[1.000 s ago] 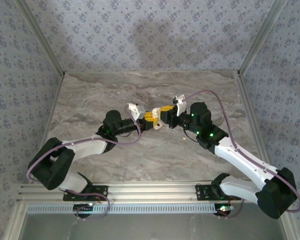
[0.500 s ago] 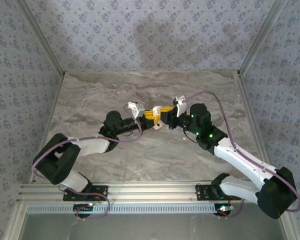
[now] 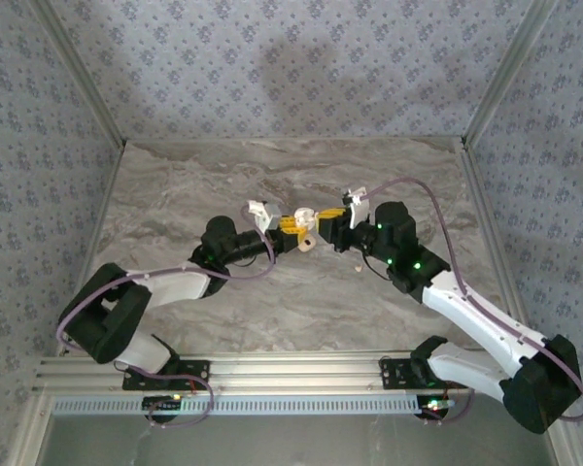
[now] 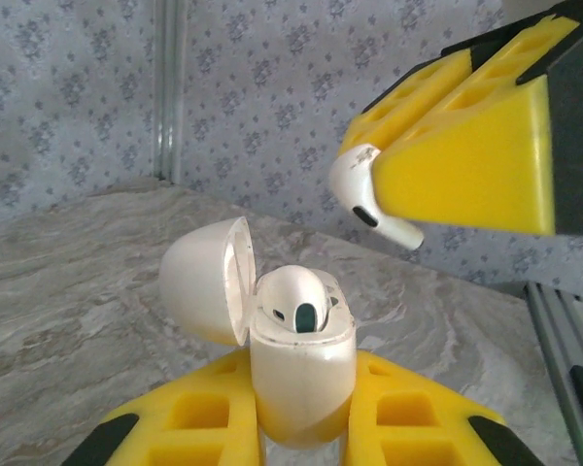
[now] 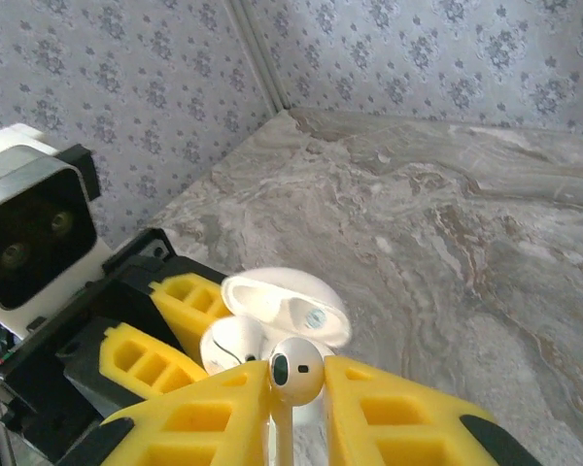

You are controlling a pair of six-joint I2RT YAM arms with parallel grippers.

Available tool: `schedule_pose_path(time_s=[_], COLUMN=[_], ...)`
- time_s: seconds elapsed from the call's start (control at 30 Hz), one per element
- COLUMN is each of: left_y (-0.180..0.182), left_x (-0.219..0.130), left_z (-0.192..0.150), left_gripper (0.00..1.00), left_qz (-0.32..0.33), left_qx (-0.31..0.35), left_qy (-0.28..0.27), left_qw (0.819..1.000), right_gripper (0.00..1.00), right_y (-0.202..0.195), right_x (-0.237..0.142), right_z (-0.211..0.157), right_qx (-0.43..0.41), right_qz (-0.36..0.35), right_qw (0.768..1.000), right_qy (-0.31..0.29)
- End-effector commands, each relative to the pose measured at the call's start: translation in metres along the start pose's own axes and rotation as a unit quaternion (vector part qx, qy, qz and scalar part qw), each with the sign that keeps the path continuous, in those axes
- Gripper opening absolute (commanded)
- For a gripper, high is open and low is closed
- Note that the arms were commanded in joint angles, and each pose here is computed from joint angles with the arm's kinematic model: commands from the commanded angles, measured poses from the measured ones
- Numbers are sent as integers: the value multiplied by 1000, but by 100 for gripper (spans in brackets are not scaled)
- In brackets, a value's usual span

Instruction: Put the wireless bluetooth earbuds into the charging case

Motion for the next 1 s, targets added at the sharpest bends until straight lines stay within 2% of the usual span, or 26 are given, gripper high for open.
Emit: schedule_pose_path(time_s=[0.0, 0.3, 0.47, 0.7, 0.97], left_y=[4, 14, 14, 13, 12], left_x=[-11, -47, -64, -77, -83], left_z=[-10, -35, -40, -44, -41], left_gripper=[11, 11, 11, 11, 12], left_qz=[39, 119, 147, 162, 171], left_qx=[35, 55, 61, 64, 68], left_qy=[23, 74, 84, 90, 85], left_qw=[998, 989, 984, 981, 979], right_gripper=[23, 23, 22, 22, 21], right_y=[-3, -4, -9, -13, -22], right_x=[-7, -3, 1, 4, 0], right_z=[-15, -86, -136, -185, -221], right_qx=[8, 67, 109, 147, 156], right_qz=[-10, -14, -40, -76, -123], right_qw=[999, 982, 955, 920, 884], right_qy=[45, 178, 274, 355, 423])
Point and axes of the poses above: each hand's point on the last joint's axis, 136 mm out from that joint toward the fingers, its own x axis out along the fingers, its own y axis along the line the jaws close on, z = x × y, the point moved 2 cm from there along -x, back along the fingers, and after that the axes turned 11 degrees about -x, right-handed, at the moved point
